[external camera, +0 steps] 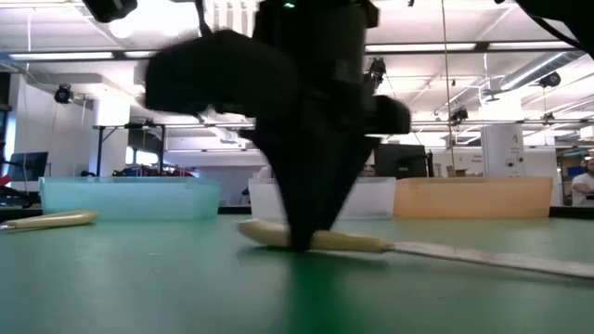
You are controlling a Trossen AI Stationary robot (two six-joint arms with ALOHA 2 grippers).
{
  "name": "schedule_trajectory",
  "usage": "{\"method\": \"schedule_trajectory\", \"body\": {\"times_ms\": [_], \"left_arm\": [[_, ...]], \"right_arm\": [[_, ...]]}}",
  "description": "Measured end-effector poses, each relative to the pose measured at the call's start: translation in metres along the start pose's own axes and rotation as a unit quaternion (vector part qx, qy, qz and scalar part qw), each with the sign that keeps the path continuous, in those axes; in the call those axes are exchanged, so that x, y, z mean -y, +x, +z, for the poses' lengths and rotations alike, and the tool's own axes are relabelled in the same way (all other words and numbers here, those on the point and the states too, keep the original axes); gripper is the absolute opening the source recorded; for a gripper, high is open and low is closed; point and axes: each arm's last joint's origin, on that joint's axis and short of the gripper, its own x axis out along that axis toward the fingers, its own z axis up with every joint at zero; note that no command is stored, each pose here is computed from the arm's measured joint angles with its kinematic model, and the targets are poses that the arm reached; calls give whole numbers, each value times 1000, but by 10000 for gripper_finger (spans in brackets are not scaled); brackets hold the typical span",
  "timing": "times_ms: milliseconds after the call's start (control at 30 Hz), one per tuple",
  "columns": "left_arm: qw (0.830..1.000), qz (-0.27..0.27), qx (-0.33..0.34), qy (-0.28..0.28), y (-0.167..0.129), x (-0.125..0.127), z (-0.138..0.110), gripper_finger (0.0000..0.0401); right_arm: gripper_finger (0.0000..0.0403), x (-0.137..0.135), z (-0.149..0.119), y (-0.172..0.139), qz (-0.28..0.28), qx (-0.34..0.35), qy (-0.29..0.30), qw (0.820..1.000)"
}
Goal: Sort silverware by color (type)
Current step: Put the yellow knife into the orange bin
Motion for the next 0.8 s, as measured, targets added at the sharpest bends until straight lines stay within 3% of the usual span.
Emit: {"method": "schedule_trajectory", "body": {"times_ms": [100,167,267,533,633,800], "left_arm": [[1000,4,2,0,0,0,0,63],[1000,10,6,0,0,0,0,63],[1000,17,10,2,0,-1,1,63],[999,43,21,-1,5,-5,3,63],[998,53,25,-2,10,-7,6,63],[998,58,30,-1,19,-11,11,63]], "right_arm": [[42,11,1,-20,-22,12,-4,1000],[42,25,3,-49,-27,29,-1,999],[42,49,2,-95,-50,73,1,996],[42,107,21,-168,-68,205,2,976],[42,136,34,-178,-97,216,-14,971],[42,194,51,-173,-153,177,-43,971]]}}
